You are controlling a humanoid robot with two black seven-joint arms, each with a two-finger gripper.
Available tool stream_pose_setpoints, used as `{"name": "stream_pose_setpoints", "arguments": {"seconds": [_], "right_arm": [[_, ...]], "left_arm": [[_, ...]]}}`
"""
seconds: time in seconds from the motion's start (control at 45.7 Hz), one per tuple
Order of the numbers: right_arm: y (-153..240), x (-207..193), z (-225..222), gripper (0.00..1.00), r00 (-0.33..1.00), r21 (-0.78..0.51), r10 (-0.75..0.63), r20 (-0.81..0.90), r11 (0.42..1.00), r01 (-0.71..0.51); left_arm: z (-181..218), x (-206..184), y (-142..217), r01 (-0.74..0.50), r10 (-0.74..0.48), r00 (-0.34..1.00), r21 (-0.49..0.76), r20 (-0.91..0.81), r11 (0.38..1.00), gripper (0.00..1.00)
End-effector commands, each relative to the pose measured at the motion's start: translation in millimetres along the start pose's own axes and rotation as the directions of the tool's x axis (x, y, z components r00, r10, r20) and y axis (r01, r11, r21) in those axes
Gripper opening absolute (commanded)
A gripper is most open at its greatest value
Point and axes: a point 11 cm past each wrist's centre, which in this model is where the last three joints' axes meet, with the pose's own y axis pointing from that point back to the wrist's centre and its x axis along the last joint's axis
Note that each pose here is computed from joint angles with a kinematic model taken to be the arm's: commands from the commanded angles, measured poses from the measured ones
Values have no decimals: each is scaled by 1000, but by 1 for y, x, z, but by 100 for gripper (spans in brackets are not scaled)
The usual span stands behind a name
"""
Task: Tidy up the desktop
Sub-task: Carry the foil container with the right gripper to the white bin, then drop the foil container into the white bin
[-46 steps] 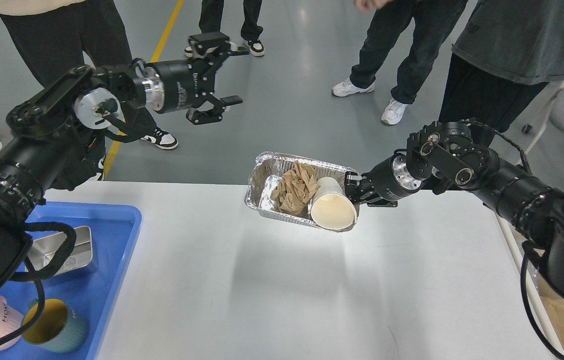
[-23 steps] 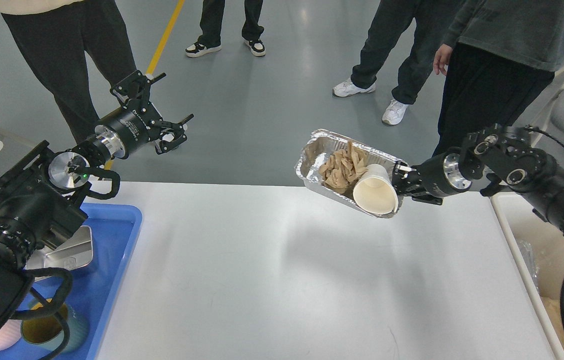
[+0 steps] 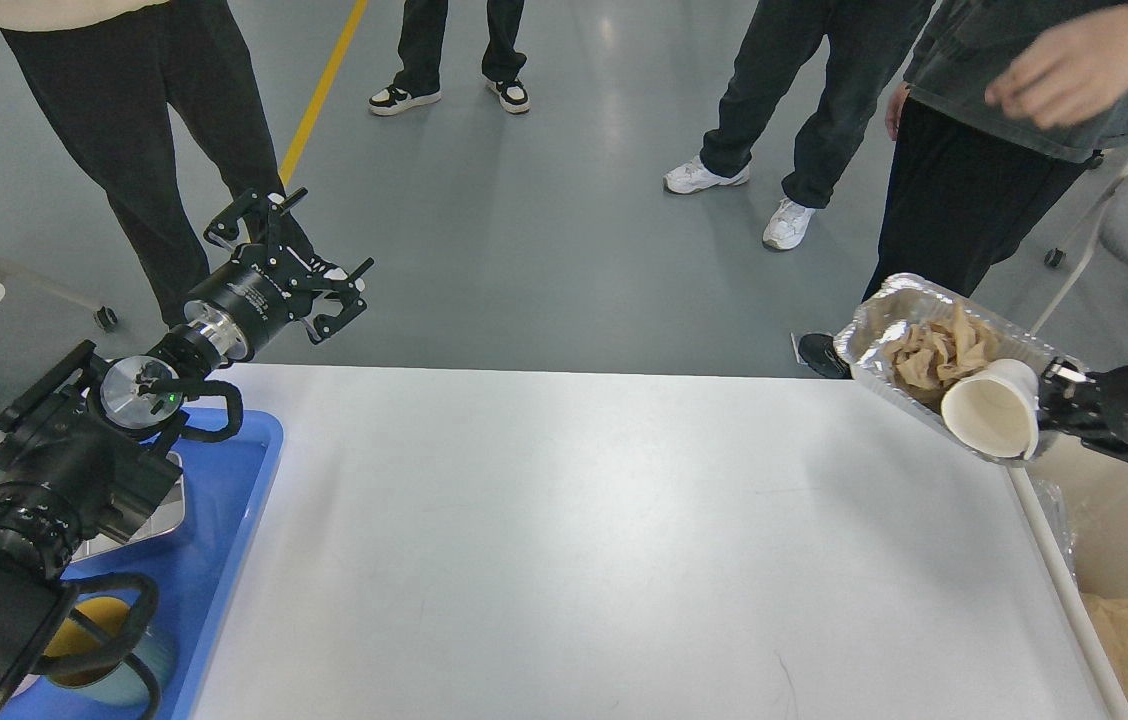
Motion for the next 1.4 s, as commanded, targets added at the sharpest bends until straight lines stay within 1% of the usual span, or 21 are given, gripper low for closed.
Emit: {"name": "stream_pose_setpoints", "arguments": {"seconds": [0.0,0.197,0.306,0.459,0.634,0.787,0.897,1.028,1.116,1.225,1.378], "right_arm": [[19,20,42,0,995,-64,71,67,996,-67],[34,30,93,0,977,-141,149,154,982,-128],[38,28,122,0,958,-180,197,208,971,-160],[38,20,155,0,929,-216,246,276,958,-189],[37,10,182,0,896,-260,304,323,939,-225],[38,-3,215,0,829,-307,377,414,914,-263],[25,-12,216,0,796,-314,404,451,906,-282],[7,-23,215,0,744,-349,477,468,873,-340],[-4,-31,214,0,720,-362,501,480,861,-358],[-11,-37,211,0,709,-371,516,480,852,-369],[-12,-37,211,0,696,-388,542,471,836,-388]], "left_arm": [[-3,0,0,3,-4,1000,-11,-7,1000,96],[-10,-4,-5,13,-13,1000,-15,-20,1000,96],[-10,-5,-5,13,-14,1000,-30,-28,999,96],[-20,-10,-11,24,-25,999,-25,-44,999,96],[-26,-6,-9,14,-15,999,-17,-52,1000,96],[-29,-2,-6,7,-8,998,-13,-54,1000,96],[-32,1,-3,0,0,998,-10,-58,1000,96],[-38,9,2,-17,16,997,-17,-70,1000,96],[-42,11,4,-20,19,997,-14,-74,1000,96],[-50,17,8,-33,32,996,-7,-86,999,96],[-49,21,11,-41,40,995,-10,-87,999,96]]}}
